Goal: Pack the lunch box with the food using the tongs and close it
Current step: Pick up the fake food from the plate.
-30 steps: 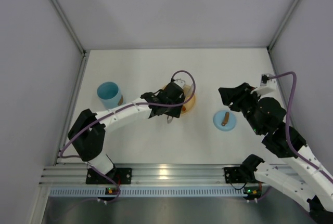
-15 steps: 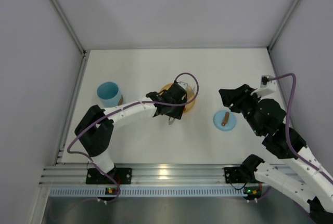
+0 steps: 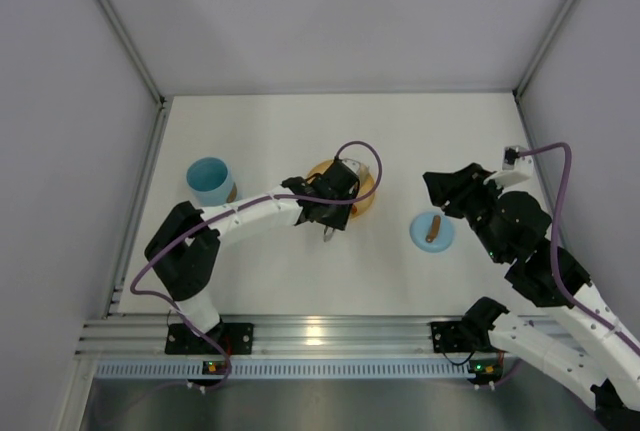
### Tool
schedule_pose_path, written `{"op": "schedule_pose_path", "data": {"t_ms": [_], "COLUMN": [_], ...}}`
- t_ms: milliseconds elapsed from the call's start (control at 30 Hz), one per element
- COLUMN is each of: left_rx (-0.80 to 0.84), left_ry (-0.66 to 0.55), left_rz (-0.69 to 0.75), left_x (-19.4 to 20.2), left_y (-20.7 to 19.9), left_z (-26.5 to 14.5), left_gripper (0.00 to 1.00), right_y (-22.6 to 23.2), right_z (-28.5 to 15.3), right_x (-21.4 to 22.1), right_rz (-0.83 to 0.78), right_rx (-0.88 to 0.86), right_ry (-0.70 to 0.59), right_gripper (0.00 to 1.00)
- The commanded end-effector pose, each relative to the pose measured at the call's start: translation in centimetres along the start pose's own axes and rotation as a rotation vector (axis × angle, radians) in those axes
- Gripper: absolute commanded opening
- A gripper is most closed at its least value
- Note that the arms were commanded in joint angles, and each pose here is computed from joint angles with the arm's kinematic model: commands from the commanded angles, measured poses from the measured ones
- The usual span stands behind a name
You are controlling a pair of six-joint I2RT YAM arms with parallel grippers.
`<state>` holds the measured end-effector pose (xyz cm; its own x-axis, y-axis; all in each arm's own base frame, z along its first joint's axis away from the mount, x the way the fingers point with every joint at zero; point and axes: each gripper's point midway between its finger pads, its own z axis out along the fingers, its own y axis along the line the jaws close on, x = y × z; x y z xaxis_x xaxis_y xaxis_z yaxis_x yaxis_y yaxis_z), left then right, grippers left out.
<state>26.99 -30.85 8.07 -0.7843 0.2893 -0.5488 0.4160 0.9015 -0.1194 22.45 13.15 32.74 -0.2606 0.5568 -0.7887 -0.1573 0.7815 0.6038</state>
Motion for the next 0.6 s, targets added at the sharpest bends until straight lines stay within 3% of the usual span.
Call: {"op": "schedule_pose_path", "data": {"t_ms": [0,567], "left_rx": [0.034,-0.034], "left_ry": [-0.054,-0.211], "left_rz": [-0.012,-0.087], "left_x": [-1.8,-4.0], "left_y": [-0.7,2.0], "left_z": [-2.1,-10.7], "left_gripper": [0.30,0.28], "right_y": [-0.7,-0.6], "right_z": [-0.3,-0.9], "right_x": [0.2,-1.5], "right_rz": [-0.028,-0.100], "right_rx": [0.020,0.032], "right_ry": [0.000,-0.029], "right_gripper": [0.41,0.38]}}
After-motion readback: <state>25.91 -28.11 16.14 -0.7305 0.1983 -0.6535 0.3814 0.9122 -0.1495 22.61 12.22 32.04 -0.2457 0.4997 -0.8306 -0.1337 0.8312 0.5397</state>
